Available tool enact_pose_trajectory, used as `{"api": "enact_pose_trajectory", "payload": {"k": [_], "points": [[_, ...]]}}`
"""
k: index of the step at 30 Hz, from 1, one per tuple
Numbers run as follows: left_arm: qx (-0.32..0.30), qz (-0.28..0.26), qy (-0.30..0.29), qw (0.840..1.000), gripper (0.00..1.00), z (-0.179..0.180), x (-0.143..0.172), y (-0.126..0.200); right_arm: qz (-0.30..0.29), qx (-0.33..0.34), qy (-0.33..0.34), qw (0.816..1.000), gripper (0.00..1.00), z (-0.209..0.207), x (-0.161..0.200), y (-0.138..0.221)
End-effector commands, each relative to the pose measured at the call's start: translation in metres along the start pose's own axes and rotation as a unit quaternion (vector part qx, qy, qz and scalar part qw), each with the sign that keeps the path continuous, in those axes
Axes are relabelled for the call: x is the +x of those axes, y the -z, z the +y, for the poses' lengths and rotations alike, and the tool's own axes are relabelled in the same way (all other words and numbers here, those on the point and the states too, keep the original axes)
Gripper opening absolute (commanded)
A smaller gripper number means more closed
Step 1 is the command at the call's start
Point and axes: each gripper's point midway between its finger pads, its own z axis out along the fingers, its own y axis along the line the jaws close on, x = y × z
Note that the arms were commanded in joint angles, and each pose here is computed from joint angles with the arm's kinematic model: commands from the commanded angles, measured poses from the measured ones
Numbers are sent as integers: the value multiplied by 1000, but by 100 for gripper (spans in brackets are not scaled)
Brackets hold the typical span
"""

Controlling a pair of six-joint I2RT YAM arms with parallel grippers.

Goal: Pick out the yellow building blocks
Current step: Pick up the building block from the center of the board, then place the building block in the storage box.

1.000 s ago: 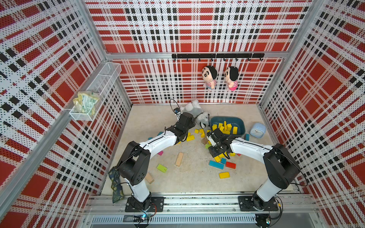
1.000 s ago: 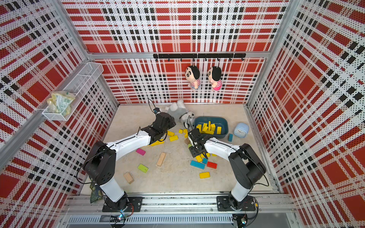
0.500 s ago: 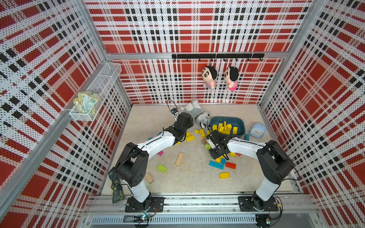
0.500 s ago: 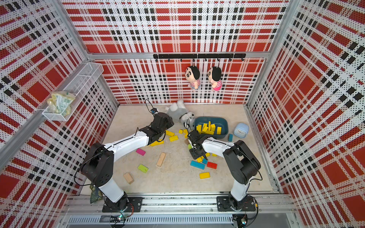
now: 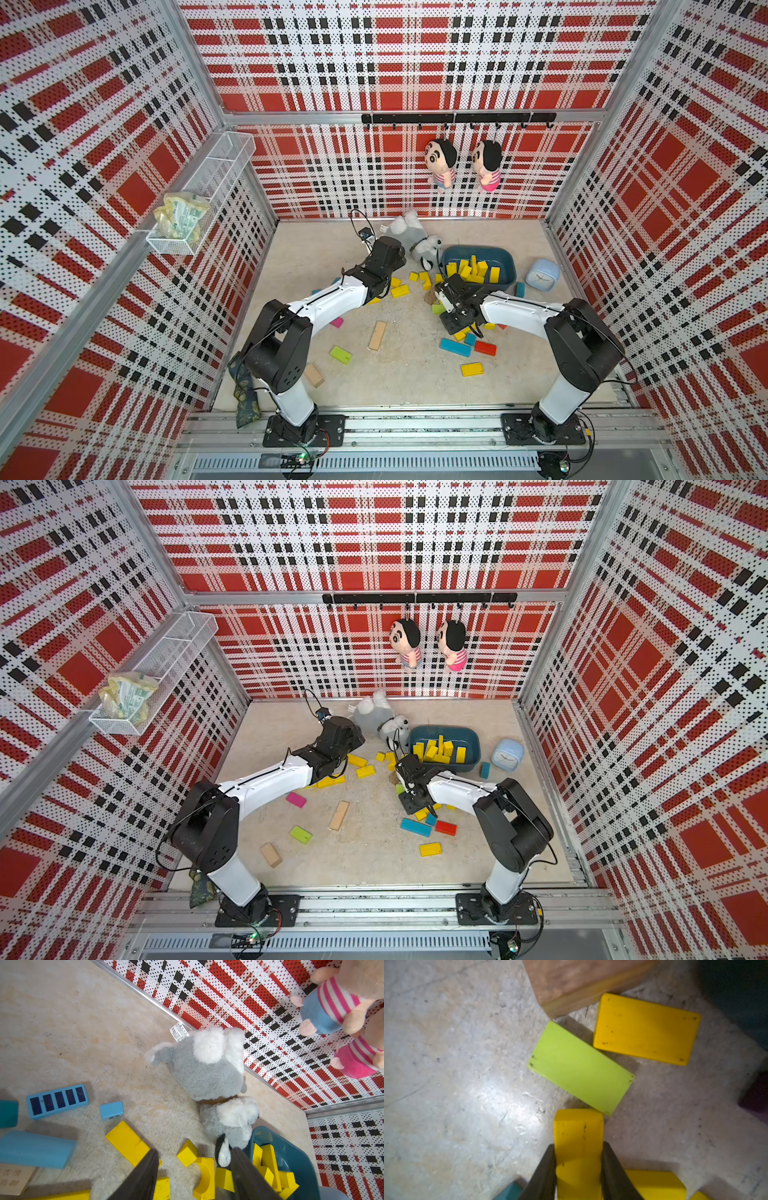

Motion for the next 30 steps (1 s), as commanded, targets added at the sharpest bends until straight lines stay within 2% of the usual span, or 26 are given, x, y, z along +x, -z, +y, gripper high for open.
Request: {"api": "enact_pose_trajectory", "payload": {"k": [1,8,12,17,23,30], "points": [[-2,-15,1,1000,59,-1,-16,7,-79,6,-15,997,30,-1,-30,27],[-5,-15,2,1000,59,1,-17,5,-157,41,-57,985,29,-25,-68,65],[-7,-13,1,1000,59,2,-15,3,-192,59,-116,973,27,-61,-92,83],[-10,-12,3,1000,59,3,-14,0,-217,73,-178,957,26,-102,-120,89],[-17,-13,4,1000,59,7,-14,0,-227,53,-218,948,27,-120,-155,70],[-51,-21,5,998,62,22,-14,4,-199,51,-227,952,27,-129,-176,26]]}}
